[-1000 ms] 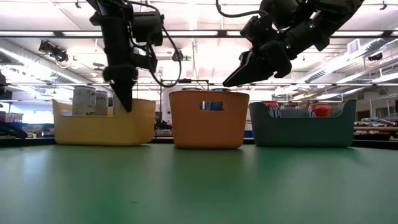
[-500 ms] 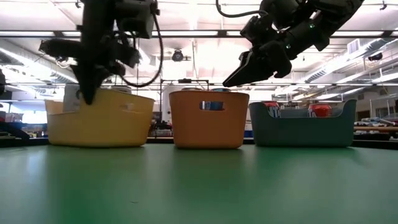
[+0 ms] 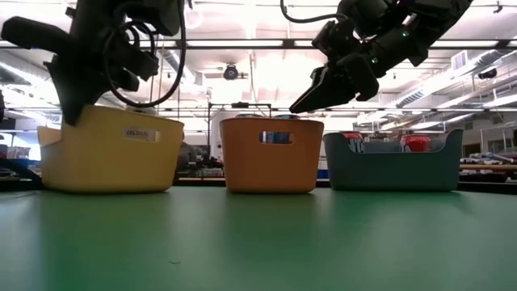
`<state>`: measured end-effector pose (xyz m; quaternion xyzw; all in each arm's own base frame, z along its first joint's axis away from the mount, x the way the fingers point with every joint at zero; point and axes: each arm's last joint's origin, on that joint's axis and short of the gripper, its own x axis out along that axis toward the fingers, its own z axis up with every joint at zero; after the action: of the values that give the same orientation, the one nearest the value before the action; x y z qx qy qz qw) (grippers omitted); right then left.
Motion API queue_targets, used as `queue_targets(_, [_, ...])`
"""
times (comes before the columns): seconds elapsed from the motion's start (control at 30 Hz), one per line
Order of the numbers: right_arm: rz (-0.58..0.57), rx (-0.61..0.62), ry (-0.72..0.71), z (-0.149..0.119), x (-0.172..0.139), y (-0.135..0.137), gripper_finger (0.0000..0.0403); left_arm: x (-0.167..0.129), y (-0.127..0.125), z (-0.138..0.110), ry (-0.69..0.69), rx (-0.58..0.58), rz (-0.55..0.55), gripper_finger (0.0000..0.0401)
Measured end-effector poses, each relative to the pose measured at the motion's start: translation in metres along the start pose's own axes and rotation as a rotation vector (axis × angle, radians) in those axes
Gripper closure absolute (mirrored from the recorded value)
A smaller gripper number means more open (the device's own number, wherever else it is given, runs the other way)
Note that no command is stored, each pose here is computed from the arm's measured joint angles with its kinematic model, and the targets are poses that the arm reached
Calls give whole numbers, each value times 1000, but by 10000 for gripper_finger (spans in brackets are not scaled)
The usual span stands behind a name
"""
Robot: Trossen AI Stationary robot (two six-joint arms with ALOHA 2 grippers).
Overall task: Sort soda cans
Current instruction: Adjust the yellow bin
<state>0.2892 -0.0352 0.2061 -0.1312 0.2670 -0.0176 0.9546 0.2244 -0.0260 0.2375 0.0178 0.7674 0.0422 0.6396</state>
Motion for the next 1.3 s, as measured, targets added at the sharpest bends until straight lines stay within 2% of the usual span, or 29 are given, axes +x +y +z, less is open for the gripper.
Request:
queue_targets(0.23, [0, 0, -1, 0, 0, 0, 268, -4, -6, 0, -6, -88, -36, 293])
queue_targets(0.4, [0, 1, -2, 0, 0, 0, 268, -26, -7, 5, -76, -138, -91, 241])
queue_targets(0.5, [-1, 6, -2, 0, 0, 0, 268, -48, -4, 11, -201, -162, -15, 217])
queue_targets(0.6, [0, 18, -1, 0, 0, 0, 268, -64, 4, 17, -324, -302, 76, 198])
queue_targets(0.7, [2, 19, 3, 0, 0, 0, 268, -69, 15, 24, -401, -480, 55, 189])
queue_targets(0.8, [2, 18, 3, 0, 0, 0, 268, -69, 23, 28, -437, -542, 70, 188])
queue_targets(0.97, [2, 19, 3, 0, 0, 1, 268, -65, 43, 30, -443, -621, 110, 187])
queue_targets(1.1, [3, 18, 3, 0, 0, 1, 268, -52, 54, 33, -429, -620, 118, 187])
queue_targets(1.3, [3, 22, 4, 0, 0, 1, 268, -30, 66, 42, -463, -646, 29, 187])
